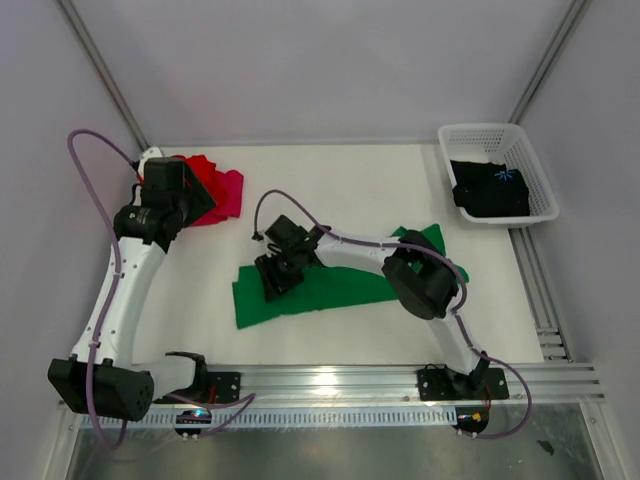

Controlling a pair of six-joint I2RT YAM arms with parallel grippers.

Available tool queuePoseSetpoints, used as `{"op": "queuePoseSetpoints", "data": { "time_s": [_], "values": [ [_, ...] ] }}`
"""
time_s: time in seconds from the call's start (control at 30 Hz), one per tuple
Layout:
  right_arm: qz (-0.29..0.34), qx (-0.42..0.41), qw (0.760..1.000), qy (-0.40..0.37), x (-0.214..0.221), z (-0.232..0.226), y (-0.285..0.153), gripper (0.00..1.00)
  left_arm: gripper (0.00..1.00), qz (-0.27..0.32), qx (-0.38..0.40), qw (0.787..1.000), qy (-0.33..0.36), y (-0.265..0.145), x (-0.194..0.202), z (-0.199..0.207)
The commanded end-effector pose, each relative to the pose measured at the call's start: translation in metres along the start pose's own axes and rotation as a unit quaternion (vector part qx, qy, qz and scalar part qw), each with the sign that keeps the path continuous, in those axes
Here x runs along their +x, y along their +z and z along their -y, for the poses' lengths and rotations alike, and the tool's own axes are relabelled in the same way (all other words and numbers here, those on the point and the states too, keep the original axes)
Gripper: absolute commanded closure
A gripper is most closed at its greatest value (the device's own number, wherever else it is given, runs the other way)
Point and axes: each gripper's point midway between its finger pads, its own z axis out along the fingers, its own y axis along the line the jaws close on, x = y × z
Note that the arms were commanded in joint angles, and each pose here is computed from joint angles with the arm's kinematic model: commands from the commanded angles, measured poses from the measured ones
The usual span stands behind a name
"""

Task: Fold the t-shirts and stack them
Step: Rotate the tshirt 90 degrees

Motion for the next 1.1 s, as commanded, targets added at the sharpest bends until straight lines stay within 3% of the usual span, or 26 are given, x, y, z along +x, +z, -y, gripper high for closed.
{"op": "queuePoseSetpoints", "data": {
  "time_s": [0.0,0.2,0.37,0.43,0.57,0.63,0.73,0.93,1.07],
  "values": [
    [-0.082,-0.028,0.996,-0.03,0.06,-0.025,-0.032,0.47,0.33,0.032,0.013,0.999,0.002,-0.005,-0.027,0.011],
    [-0.156,-0.034,0.986,-0.038,0.123,-0.031,-0.074,0.47,0.33,0.046,0.017,0.999,0.001,-0.004,-0.042,0.02],
    [-0.174,0.004,0.985,-0.008,0.164,-0.015,-0.099,0.47,0.33,0.042,0.023,0.999,0.003,0.002,-0.045,0.028],
    [-0.126,0.027,0.992,-0.009,0.152,-0.011,-0.109,0.47,0.33,0.035,0.029,0.999,-0.001,0.007,-0.042,0.031],
    [0.074,0.071,0.995,-0.014,0.071,-0.018,-0.137,0.47,0.33,0.007,0.037,0.999,-0.007,0.021,-0.025,0.035],
    [0.17,0.134,0.976,0.01,0.038,-0.002,-0.164,0.47,0.33,-0.007,0.034,0.999,-0.009,0.029,-0.016,0.033],
    [0.236,0.247,0.937,0.077,0.021,0.048,-0.193,0.47,0.33,-0.014,0.03,0.999,-0.008,0.033,-0.009,0.03],
    [0.209,0.442,0.84,0.235,0.073,0.173,-0.237,0.47,0.33,-0.007,0.025,1.0,0.003,0.031,-0.012,0.027],
    [0.204,0.489,0.798,0.288,0.093,0.2,-0.25,0.47,0.33,-0.004,0.019,1.0,0.008,0.031,-0.013,0.024]
  ]
}}
